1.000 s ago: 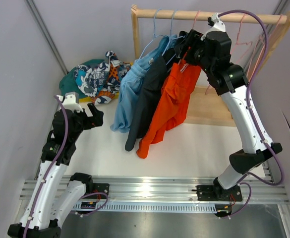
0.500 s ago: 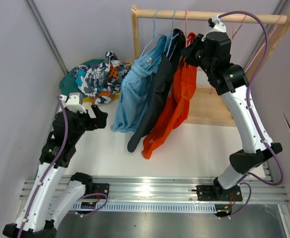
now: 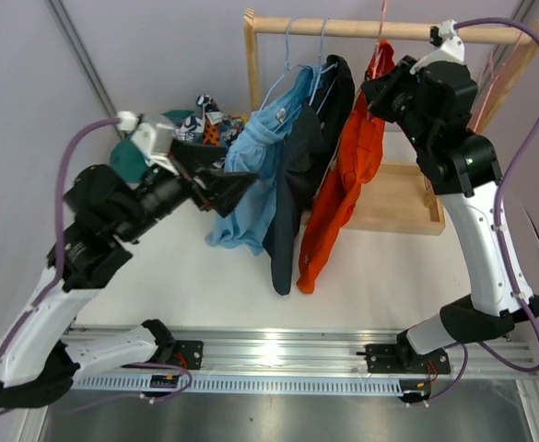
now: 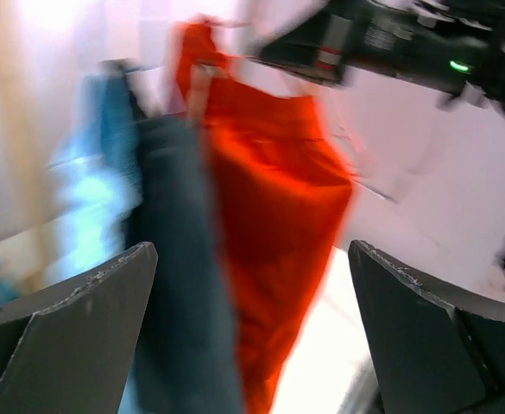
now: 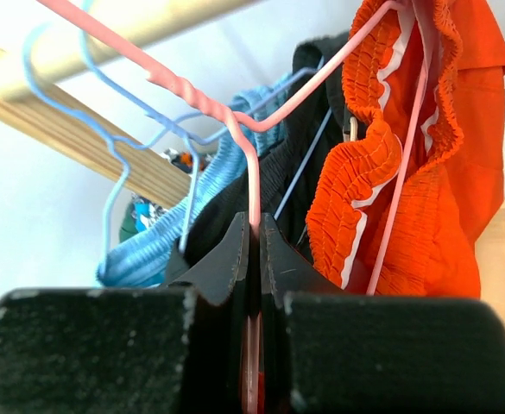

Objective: Remove the shorts from the hanger

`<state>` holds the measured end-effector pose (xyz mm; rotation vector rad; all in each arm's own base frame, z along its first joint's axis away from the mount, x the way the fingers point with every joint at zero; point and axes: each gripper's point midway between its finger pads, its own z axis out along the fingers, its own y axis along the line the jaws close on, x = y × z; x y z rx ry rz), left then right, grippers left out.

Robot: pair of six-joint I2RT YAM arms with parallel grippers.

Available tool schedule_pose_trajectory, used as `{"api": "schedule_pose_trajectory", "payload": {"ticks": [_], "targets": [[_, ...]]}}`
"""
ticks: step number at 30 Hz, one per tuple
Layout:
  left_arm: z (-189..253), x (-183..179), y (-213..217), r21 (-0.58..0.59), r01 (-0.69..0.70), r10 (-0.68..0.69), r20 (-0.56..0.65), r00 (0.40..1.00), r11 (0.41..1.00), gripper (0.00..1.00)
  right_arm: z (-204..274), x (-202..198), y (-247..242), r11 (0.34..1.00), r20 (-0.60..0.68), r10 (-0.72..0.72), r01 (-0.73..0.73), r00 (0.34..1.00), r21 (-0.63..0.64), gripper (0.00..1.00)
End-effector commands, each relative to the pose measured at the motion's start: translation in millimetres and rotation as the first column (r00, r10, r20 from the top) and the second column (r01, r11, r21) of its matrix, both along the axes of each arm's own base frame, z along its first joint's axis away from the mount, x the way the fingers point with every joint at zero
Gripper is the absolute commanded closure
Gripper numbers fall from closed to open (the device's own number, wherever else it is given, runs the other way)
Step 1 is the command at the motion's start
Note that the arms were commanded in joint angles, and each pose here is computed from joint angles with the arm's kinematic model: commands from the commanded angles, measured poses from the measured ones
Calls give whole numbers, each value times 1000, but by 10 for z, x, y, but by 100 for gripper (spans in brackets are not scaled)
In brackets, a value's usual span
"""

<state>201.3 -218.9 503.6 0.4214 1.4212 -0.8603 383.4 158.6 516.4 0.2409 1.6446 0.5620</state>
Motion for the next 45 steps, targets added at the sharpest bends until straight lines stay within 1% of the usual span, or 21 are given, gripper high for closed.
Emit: {"api": "schedule_pose_trajectory", "payload": {"ticks": [1,4,5,8,12,16,23,27,29,30,31,32,33,35,38,40,41,42,43,44,45], "targets": [[13,-212,-741,56,266,-269,71,960,962,1,622,-247,-215,993,171,-62,44,983,106,100],[-20,-392,-1123,56,382,-386,102,917,922,1,636,-299,-236,991,163,-66,45,984,127,100],[-214,-365,-1285,73,408,-413,70,908,910,1,629,-319,-232,991,158,-60,39,986,131,100],[-403,-377,-1586,63,465,-468,48,882,883,1,669,-416,-235,989,167,-46,21,985,148,100],[-564,-333,-1822,64,485,-488,25,873,872,1,657,-527,-267,988,169,-37,10,985,157,100],[-583,-245,-1988,49,477,-479,42,877,877,1,565,-617,-272,984,155,-23,-5,988,177,100],[-809,-171,-2251,37,506,-506,-4,862,862,1,508,-750,-312,977,154,-20,-14,988,212,100],[-998,-205,-2387,40,535,-533,-42,845,844,17,540,-748,-320,977,161,-23,-12,987,214,100],[-1114,-223,-2411,45,541,-538,-63,840,840,28,549,-734,-313,977,161,-23,-12,987,214,100],[-1136,-253,-2424,39,550,-547,-67,835,835,47,574,-734,-318,976,166,-25,-12,986,218,100],[-1144,-272,-2426,36,555,-552,-70,831,831,58,564,-711,-317,976,162,-28,-8,986,216,100],[-1177,-283,-2428,37,556,-552,-78,830,831,80,570,-704,-314,976,163,-28,-8,986,217,100],[-1211,-315,-2433,34,560,-556,-88,827,828,89,580,-707,-314,976,166,-28,-9,986,219,100],[-1276,-365,-2390,35,562,-556,-102,825,826,100,588,-695,-318,976,169,-31,-7,985,219,100],[-1277,-486,-2266,21,545,-542,-82,836,838,100,591,-665,-342,976,169,-40,2,985,219,100],[-1401,-588,-2200,27,527,-523,-98,847,849,100,595,-646,-379,976,169,-51,13,984,217,100],[-1602,-758,-2122,47,542,-533,-123,837,839,100,584,-629,-392,977,166,-54,17,985,214,100],[-1647,-806,-2074,52,523,-514,-126,849,851,100,583,-624,-431,977,163,-61,25,985,213,100],[-1838,-887,-2022,72,522,-508,-152,848,850,100,608,-631,-455,977,168,-64,27,984,211,100],[-1812,-1093,-1957,66,541,-528,-146,836,838,100,613,-620,-472,977,169,-68,32,983,210,100],[-2124,-1122,-1886,103,516,-492,-192,849,851,100,595,-606,-477,978,162,-65,30,985,207,100]]}}
